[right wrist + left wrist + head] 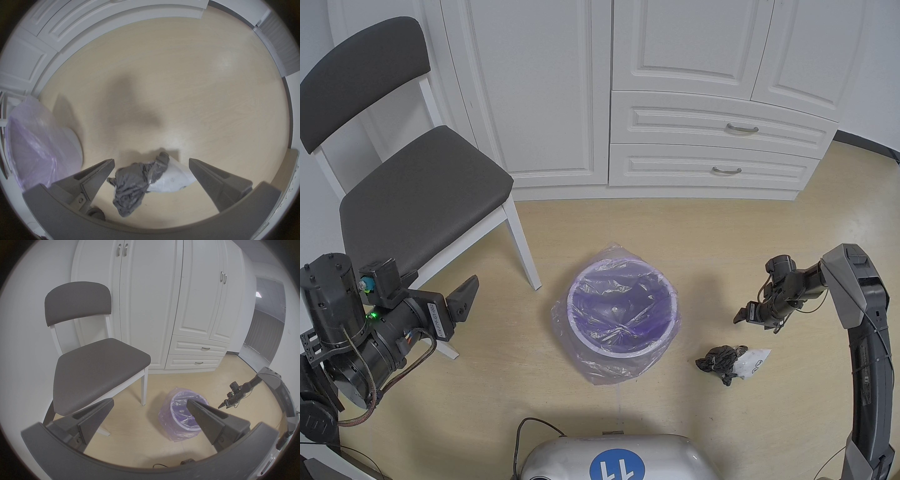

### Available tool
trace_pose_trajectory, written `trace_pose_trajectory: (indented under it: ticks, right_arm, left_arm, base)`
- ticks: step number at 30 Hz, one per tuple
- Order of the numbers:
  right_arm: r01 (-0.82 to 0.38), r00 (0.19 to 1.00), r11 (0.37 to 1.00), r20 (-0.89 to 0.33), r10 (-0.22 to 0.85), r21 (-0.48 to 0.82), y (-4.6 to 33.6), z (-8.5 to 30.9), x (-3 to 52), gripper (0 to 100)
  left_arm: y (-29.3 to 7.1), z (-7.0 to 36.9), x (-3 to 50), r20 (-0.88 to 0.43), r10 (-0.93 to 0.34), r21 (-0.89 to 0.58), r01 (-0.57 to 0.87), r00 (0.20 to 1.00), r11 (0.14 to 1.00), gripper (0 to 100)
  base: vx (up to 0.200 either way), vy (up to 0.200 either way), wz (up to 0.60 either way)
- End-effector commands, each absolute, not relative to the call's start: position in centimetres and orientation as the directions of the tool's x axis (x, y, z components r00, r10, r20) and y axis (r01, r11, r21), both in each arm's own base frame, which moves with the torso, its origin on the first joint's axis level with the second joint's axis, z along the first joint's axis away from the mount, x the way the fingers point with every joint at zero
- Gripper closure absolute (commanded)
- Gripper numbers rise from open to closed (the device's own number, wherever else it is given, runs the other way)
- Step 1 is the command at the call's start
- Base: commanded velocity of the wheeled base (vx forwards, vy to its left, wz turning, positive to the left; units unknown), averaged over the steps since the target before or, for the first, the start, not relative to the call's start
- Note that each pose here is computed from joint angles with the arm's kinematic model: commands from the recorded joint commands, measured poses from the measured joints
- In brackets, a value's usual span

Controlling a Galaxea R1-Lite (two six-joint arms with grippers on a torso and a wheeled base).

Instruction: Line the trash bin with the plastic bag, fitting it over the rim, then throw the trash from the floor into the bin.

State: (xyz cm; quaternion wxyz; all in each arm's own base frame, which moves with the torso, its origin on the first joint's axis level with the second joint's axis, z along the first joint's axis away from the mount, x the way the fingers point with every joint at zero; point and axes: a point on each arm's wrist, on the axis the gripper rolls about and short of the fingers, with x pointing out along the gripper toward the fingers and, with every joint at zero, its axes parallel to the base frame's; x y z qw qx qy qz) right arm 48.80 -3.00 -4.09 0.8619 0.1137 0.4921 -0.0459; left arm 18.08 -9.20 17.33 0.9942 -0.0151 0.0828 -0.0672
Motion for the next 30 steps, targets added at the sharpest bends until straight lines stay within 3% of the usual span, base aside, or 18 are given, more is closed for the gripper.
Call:
trace_pose_trajectory:
  ticks: [1, 17, 30]
  right_arm:
    - [0.247, 0.357, 0.964, -0.934, 0.008, 0.103, -1.6, -9.0, 49.6, 0]
    - [0.168, 0.319, 0.982, -0.947, 0.031, 0.089, 2.7, -9.2, 49.1, 0]
    - [0.127, 0.266, 0.99, -0.964, 0.02, 0.056, 3.4, -9.4, 48.5, 0]
  left_arm:
    - [-9.0, 17.7, 18.1, -0.145, -0.128, -0.047, 0.122, 0.981, 0.991, 0]
    - [-9.0, 18.1, 18.1, -0.131, -0.129, -0.04, 0.124, 0.983, 0.991, 0]
    - [-9.2, 17.9, 18.1, -0.138, -0.136, -0.036, 0.132, 0.981, 0.991, 0]
  base:
    - [0.0, 0.0, 0.0]
    - [0.0, 0.0, 0.0]
    - [0.0, 0.0, 0.0]
